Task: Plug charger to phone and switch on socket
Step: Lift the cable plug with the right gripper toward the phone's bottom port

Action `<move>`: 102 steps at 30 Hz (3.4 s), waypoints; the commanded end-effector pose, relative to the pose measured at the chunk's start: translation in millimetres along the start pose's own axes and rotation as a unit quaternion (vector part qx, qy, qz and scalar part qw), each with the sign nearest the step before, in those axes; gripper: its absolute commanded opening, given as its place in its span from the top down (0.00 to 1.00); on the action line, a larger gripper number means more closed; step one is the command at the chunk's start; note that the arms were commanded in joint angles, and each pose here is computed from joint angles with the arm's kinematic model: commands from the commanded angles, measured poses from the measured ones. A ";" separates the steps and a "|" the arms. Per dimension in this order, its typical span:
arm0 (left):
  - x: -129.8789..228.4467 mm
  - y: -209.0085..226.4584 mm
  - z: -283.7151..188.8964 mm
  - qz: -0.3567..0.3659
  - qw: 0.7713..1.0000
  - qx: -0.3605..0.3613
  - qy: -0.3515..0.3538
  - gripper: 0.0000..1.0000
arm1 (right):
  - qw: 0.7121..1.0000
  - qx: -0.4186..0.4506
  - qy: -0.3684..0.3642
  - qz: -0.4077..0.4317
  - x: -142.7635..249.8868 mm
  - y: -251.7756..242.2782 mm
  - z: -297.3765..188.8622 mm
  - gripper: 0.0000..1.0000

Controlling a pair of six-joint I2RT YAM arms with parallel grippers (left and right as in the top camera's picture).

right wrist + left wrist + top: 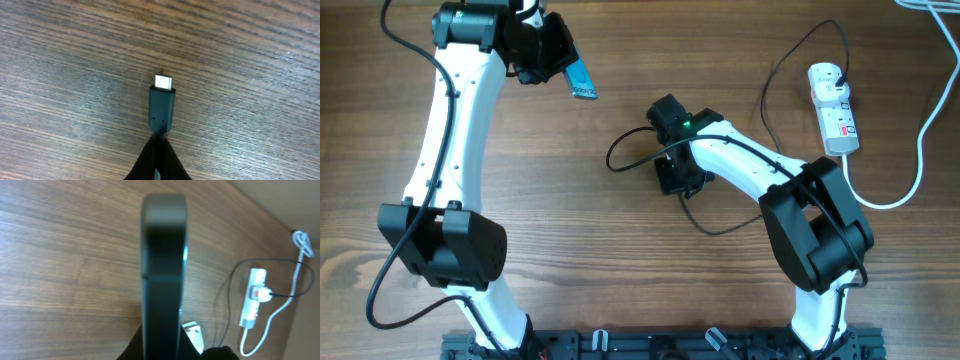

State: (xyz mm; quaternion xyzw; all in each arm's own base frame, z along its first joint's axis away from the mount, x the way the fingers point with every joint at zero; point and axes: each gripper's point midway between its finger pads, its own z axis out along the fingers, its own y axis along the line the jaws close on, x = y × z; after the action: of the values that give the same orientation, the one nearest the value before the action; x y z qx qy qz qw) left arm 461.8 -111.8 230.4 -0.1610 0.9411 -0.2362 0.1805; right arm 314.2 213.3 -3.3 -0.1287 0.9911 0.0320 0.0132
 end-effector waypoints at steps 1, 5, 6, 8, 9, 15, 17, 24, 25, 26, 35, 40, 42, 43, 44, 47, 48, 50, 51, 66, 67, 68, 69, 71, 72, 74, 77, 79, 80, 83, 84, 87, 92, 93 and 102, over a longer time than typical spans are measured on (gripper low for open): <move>0.3 -24.0 -4.0 0.013 0.998 0.057 0.006 0.96 | 0.998 -0.033 -0.048 0.008 -18.7 14.8 -35.2 0.96; -1.2 -33.0 -5.2 0.019 0.997 0.080 0.005 0.96 | 0.994 -0.047 -0.094 -0.002 -25.6 18.6 -72.0 0.96; -1.0 -32.8 -5.2 0.019 0.997 0.080 0.006 0.96 | 0.993 -0.050 -0.102 -0.011 -25.5 19.1 -80.0 0.96; -0.6 -32.6 -5.2 0.018 0.997 0.079 0.007 0.96 | 0.994 -0.050 -0.100 -0.010 -22.1 18.5 -83.9 0.96; -0.6 -32.6 -5.2 0.018 0.997 0.079 0.007 0.96 | 0.994 -0.055 -0.094 -0.011 -19.6 20.0 -83.5 0.96; 5.0 -47.4 -8.6 0.023 0.992 0.122 0.025 0.96 | 0.980 -0.172 -0.085 -0.053 -7.0 59.2 -109.3 0.96; 10.1 -65.7 -14.6 0.038 0.983 0.175 0.042 0.96 | 0.972 -0.192 -0.121 -0.065 -8.6 64.7 -138.0 0.96; 17.3 -82.2 -22.3 0.079 0.969 0.227 0.056 0.96 | 0.937 -0.246 -0.218 -0.122 6.3 76.6 -222.7 0.96; 21.4 -90.4 -27.1 0.095 0.961 0.253 0.064 0.96 | 0.928 -0.257 -0.233 -0.132 9.6 79.3 -235.9 0.96; 27.0 -101.3 -34.9 0.115 0.947 0.291 0.075 0.96 | 0.923 -0.263 -0.244 -0.138 11.6 80.6 -244.4 0.96; 37.9 -119.8 -52.4 0.129 0.918 0.360 0.103 0.96 | 0.917 -0.280 -0.263 -0.106 6.6 82.8 -259.3 0.96; 54.4 -122.7 -53.5 0.173 0.904 0.373 0.115 0.96 | 0.911 -0.289 -0.278 -0.095 -0.9 85.5 -266.2 0.96; 58.2 -125.0 -52.6 0.174 0.903 0.374 0.120 0.96 | 0.909 -0.291 -0.285 -0.091 -3.7 86.1 -268.7 0.96; 59.3 -126.2 -52.4 0.176 0.903 0.374 0.120 0.96 | 0.908 -0.292 -0.287 -0.092 -4.7 86.5 -269.7 0.96; 60.3 -127.5 -52.2 0.178 0.902 0.375 0.121 0.96 | 0.907 -0.294 -0.288 -0.087 -5.6 86.8 -270.7 0.96; 62.7 -129.2 -48.5 0.186 0.904 0.367 0.118 0.96 | 0.908 -0.302 -0.285 -0.058 -8.2 86.6 -271.8 0.96; 63.8 -130.0 -47.0 0.187 0.905 0.364 0.118 0.96 | 0.909 -0.301 -0.284 -0.052 -8.9 85.9 -271.3 0.96; 66.2 -131.6 -44.8 0.190 0.906 0.360 0.119 0.96 | 0.911 -0.293 -0.286 -0.043 -10.7 82.8 -270.0 0.96; 67.7 -132.5 -42.9 0.192 0.907 0.356 0.119 0.96 | 0.912 -0.288 -0.288 -0.039 -11.8 80.9 -269.4 0.96; 68.8 -138.7 -33.3 0.212 0.912 0.335 0.102 0.96 | 0.925 -0.259 -0.278 0.006 -14.0 68.1 -258.4 0.96; 69.0 -138.8 -33.3 0.212 0.912 0.335 0.102 0.96 | 0.925 -0.261 -0.277 0.007 -13.7 68.7 -258.6 0.96; 69.1 -139.0 -33.3 0.212 0.912 0.335 0.102 0.96 | 0.925 -0.263 -0.276 0.008 -13.4 69.2 -258.7 0.96; 69.2 -139.1 -33.3 0.213 0.912 0.335 0.102 0.96 | 0.924 -0.267 -0.272 0.012 -12.8 70.4 -258.7 0.96; 70.2 -139.9 -33.1 0.214 0.912 0.336 0.103 0.96 | 0.923 -0.277 -0.267 0.008 -11.8 74.1 -258.5 0.96; 70.6 -140.3 -33.1 0.214 0.911 0.336 0.103 0.96 | 0.923 -0.278 -0.265 0.008 -12.1 74.7 -257.5 0.96; 71.9 -142.5 -33.3 0.217 0.910 0.339 0.103 0.96 | 0.924 -0.278 -0.264 0.009 -13.0 74.9 -256.0 0.96; 74.8 -148.9 -32.9 0.227 0.905 0.344 0.101 0.96 | 0.924 -0.279 -0.261 0.015 -13.9 75.0 -254.7 0.96; 74.1 -148.1 -31.8 0.228 0.907 0.340 0.099 0.96 | 0.923 -0.280 -0.264 0.014 -15.0 75.4 -255.8 0.96; 71.9 -146.0 -29.5 0.227 0.911 0.331 0.094 0.96 | 0.923 -0.280 -0.264 0.015 -15.1 75.4 -255.9 0.96; 68.1 -141.9 -25.1 0.227 0.918 0.314 0.085 0.96 | 0.923 -0.280 -0.264 0.015 -15.0 75.4 -255.8 0.96; 68.5 -141.9 -25.1 0.227 0.918 0.314 0.086 0.96 | 0.923 -0.280 -0.264 0.015 -15.0 75.4 -255.8 0.96; 69.1 -141.5 -25.0 0.225 0.918 0.313 0.088 0.96 | 0.923 -0.280 -0.264 0.015 -15.2 75.4 -255.9 0.96; 70.6 -143.0 -26.7 0.225 0.916 0.320 0.091 0.96 | 0.923 -0.281 -0.264 0.015 -15.4 75.5 -255.9 0.96; 71.3 -143.9 -27.5 0.225 0.914 0.323 0.093 0.96 | 0.923 -0.281 -0.264 0.016 -15.3 75.5 -255.7 0.96; 72.4 -144.9 -28.8 0.225 0.912 0.328 0.096 0.96 | 0.923 -0.281 -0.262 0.019 -15.6 75.5 -254.6 0.96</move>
State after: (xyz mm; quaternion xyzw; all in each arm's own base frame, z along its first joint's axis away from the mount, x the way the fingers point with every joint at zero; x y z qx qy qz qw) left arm 421.3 -247.3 298.9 0.1307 0.8465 -0.4847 0.1774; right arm 304.4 267.9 253.4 -0.0971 0.9071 0.3325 0.2393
